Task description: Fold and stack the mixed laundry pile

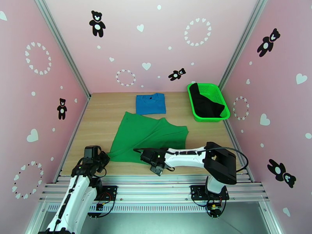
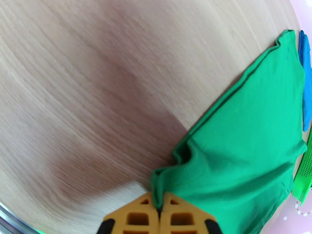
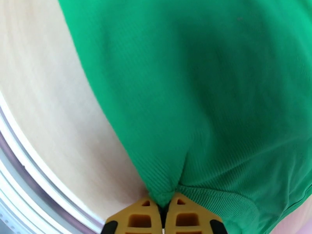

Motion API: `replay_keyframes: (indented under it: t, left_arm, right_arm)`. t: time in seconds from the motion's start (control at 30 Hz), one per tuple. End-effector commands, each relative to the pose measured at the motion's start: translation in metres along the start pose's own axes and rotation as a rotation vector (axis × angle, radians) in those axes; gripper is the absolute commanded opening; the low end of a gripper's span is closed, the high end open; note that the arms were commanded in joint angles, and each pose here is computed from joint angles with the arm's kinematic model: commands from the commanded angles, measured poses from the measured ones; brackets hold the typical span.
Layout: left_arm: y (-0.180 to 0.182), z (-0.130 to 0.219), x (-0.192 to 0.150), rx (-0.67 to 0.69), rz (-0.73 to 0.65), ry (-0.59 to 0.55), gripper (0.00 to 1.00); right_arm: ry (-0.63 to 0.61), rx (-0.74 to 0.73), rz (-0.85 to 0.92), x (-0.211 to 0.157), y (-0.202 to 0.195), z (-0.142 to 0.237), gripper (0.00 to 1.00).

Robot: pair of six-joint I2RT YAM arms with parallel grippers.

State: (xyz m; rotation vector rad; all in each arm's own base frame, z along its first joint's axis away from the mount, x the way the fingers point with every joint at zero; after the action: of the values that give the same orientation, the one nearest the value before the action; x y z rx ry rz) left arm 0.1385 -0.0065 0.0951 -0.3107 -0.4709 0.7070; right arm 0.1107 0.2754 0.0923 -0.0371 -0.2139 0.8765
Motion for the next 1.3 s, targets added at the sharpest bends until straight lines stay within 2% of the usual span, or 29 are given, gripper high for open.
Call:
replay_keyframes:
  t: [0.0,0.23,0.4,0.67,1.2,1.23,1.27]
  left_arm:
    - [-0.004,0.004,0.008,0.015,-0.016,-0.033,0.0]
    - [-0.013,0.014,0.016,0.0,-0.017,-0.046,0.0]
    - [-0.028,0.028,0.025,-0.066,0.001,-0.052,0.0]
    - [-0.055,0.05,0.045,-0.117,-0.018,-0.05,0.0]
    - [-0.092,0.004,0.084,-0.018,-0.127,0.04,0.0]
    - [-0.095,0.001,0.087,-0.015,-0.131,0.042,0.0]
    - [-0.096,-0.002,0.088,-0.012,-0.133,0.043,0.05]
  right_arm:
    - [0.094,-0.006,-0.017,-0.026,-0.004,0.003,0.0]
    - [0.078,0.012,-0.026,-0.022,-0.003,0.01,0.0]
    - [0.031,0.032,-0.011,-0.015,-0.003,0.03,0.0]
    - [-0.019,0.059,-0.039,-0.002,-0.022,0.048,0.0]
    - [0.02,0.107,-0.099,0.02,-0.057,0.02,0.0]
    - [0.026,0.103,-0.104,0.021,-0.059,0.017,0.0]
    - [0.028,0.097,-0.11,0.022,-0.061,0.015,0.0]
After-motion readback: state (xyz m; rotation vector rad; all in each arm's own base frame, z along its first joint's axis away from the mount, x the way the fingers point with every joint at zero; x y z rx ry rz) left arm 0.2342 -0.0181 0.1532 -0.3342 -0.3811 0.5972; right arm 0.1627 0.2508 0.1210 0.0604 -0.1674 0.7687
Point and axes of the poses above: each hand's point on the last joint's axis, 136 mm out from that joint toward the fingers, its own z axis back along the fingers, its own y axis along the line the jaws close on, x = y × z, the point moved 8 cm from there along z, back along the fingers, and after that the axes turned 10 degrees about -z, right-handed, at the moved point
